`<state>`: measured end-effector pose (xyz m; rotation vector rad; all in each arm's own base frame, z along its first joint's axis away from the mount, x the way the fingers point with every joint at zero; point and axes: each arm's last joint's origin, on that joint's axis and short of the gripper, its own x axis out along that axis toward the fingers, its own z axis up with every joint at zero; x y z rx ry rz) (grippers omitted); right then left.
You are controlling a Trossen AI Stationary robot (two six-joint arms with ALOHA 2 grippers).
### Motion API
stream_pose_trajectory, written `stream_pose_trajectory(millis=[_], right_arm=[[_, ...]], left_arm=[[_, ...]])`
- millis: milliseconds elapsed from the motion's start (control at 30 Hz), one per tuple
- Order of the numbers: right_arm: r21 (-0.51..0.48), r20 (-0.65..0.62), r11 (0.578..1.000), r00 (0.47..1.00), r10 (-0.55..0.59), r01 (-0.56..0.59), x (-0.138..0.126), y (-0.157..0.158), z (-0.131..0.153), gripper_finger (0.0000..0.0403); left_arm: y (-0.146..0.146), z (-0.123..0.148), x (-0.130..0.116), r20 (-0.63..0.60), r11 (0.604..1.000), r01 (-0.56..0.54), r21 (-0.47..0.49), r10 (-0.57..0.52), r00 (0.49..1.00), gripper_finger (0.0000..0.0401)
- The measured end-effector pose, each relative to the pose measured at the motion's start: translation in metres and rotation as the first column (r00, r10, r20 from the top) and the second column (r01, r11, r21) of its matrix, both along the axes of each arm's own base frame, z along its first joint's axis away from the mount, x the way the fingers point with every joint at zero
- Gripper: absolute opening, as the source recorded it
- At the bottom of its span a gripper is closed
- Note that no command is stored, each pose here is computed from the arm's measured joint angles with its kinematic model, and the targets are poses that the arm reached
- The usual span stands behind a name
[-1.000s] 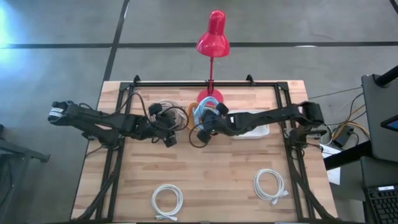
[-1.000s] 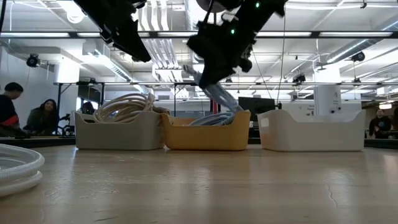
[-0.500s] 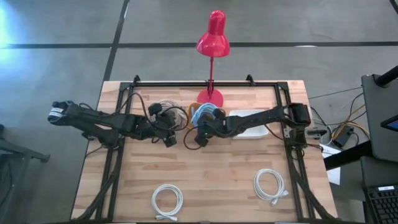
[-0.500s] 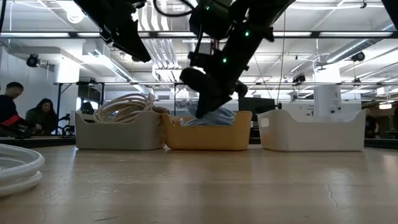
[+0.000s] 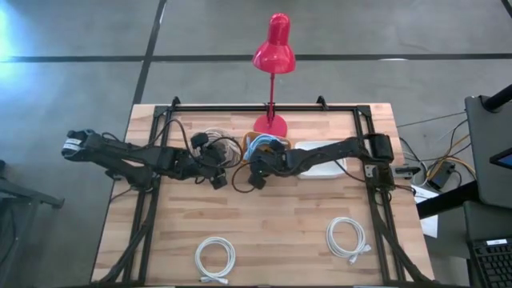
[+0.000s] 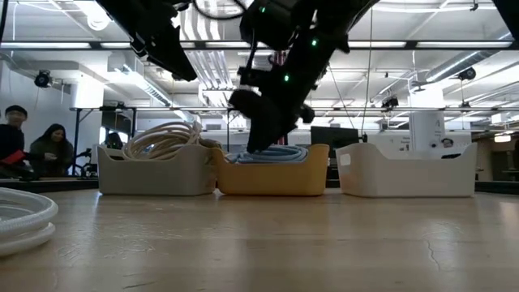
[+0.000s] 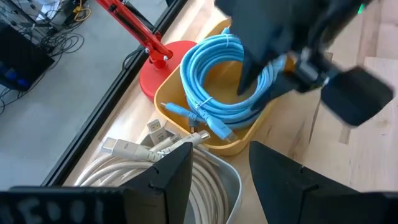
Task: Sort HDMI cables
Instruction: Put the blue hdmi cable into the orange bin, then put the right white hdmi cable into the white bin
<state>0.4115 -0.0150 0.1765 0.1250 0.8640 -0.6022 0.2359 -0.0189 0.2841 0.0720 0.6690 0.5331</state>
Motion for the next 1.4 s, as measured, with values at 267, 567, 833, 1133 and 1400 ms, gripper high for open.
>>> stream_pose_trajectory(millis=[267,567,833,1133,1400], right_arm=[[-0.002,-0.013,1.0,1.0,0.022,-0.022,-0.021,0.008,0.039,0.0145],[0.162,-0.073,0.972,0.98,0.183,-0.17,-0.043,0.039,0.058,0.0149],[0.301,-0.253,0.95,0.955,0.157,-0.076,-0.068,0.062,0.052,0.015],[0.268,-0.596,0.918,0.799,-0.08,0.292,-0.12,0.097,0.042,0.015],[0.274,-0.631,0.86,0.756,-0.177,0.43,-0.148,0.13,0.03,0.015]], left_arm=[[0.0,0.0,0.0,0.0,1.0,0.0,0.0,0.0,1.0,0.0172],[0.0,0.0,0.0,0.001,1.0,0.0,-0.001,0.0,1.0,0.0172],[0.0,0.0,0.0,0.0,1.0,0.0,-0.002,0.0,1.0,0.0172],[0.0,0.0,0.0,0.0,1.0,-0.001,-0.001,0.001,1.0,0.0172],[0.0,0.0,0.0,0.006,1.0,-0.001,-0.002,0.001,1.0,0.0172]])
